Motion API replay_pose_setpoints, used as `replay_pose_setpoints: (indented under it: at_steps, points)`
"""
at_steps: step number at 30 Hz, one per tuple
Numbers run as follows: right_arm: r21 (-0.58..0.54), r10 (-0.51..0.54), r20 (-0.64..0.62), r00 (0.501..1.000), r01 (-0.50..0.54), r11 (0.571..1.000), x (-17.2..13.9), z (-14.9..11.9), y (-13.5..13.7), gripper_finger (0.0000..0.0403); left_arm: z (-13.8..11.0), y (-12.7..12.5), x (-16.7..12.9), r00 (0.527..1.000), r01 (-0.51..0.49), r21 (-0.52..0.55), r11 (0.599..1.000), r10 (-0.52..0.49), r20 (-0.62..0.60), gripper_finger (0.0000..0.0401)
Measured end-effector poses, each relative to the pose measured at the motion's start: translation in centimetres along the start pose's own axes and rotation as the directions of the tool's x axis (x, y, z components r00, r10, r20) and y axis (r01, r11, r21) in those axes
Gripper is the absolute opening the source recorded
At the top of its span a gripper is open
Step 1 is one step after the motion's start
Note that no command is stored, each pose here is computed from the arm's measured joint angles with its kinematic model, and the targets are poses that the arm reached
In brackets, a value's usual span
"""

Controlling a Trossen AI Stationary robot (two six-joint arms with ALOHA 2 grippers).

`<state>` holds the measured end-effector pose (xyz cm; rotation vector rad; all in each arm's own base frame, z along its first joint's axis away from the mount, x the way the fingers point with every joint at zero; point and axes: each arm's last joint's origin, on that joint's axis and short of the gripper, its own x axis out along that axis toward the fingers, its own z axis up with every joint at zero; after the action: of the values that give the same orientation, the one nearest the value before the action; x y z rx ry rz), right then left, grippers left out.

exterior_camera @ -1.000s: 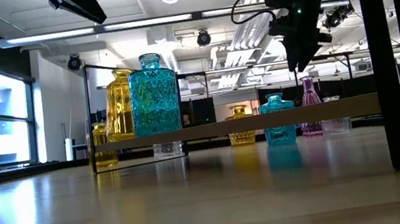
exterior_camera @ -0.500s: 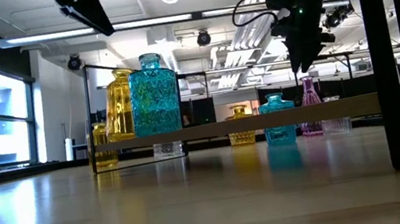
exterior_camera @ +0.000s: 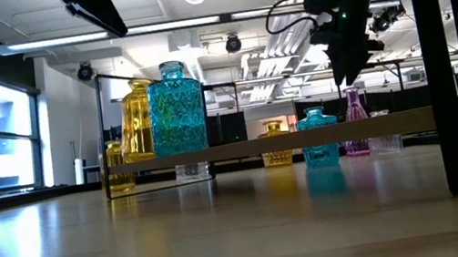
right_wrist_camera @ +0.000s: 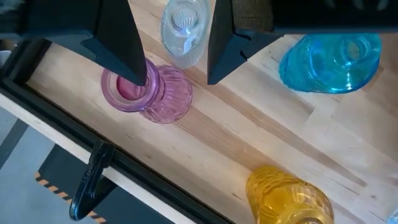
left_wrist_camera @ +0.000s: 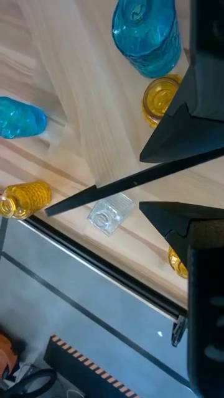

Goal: Sort vases onto shelf
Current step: Put the top right pink crystal vase on the shelf

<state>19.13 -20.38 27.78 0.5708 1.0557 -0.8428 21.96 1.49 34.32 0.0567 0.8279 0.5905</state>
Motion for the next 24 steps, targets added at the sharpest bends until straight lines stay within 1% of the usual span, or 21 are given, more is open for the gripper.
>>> replay_pose_setpoints:
  at_steps: [4,8,13,20,22,24]
  points:
    - [-0.015,-0.002,-0.016,1.000,0.001,1.000,0.9,-0.1,0.0,0.0156,0.0,0.0,0.0,1.000,0.006,0.002,1.000,-0.006,-0.001,0.0104]
    - [-0.008,0.001,-0.014,1.000,-0.001,1.000,0.9,-0.1,0.0,0.0156,0.0,-0.1,0.0,1.000,0.008,0.003,1.000,-0.008,-0.002,0.0104]
    - [-0.001,-0.006,-0.049,0.999,0.006,1.000,1.1,-0.4,0.0,0.0156,0.0,-0.1,0.0,1.000,0.008,0.003,1.000,-0.008,-0.002,0.0104]
    - [-0.009,-0.034,-0.075,0.997,0.033,0.999,2.4,0.0,0.1,0.0156,0.0,-0.1,0.0,1.000,0.008,0.002,1.000,-0.008,-0.002,0.0104]
    - [-0.015,-0.037,-0.072,0.997,0.036,0.999,2.6,0.1,0.1,0.0150,0.0,-0.1,0.0,1.000,0.008,0.002,1.000,-0.008,-0.002,0.0104]
    - [-0.022,-0.043,-0.067,0.997,0.042,0.999,2.7,0.2,0.1,0.0135,0.0,-0.1,0.0,1.000,0.008,0.002,1.000,-0.008,-0.002,0.0104]
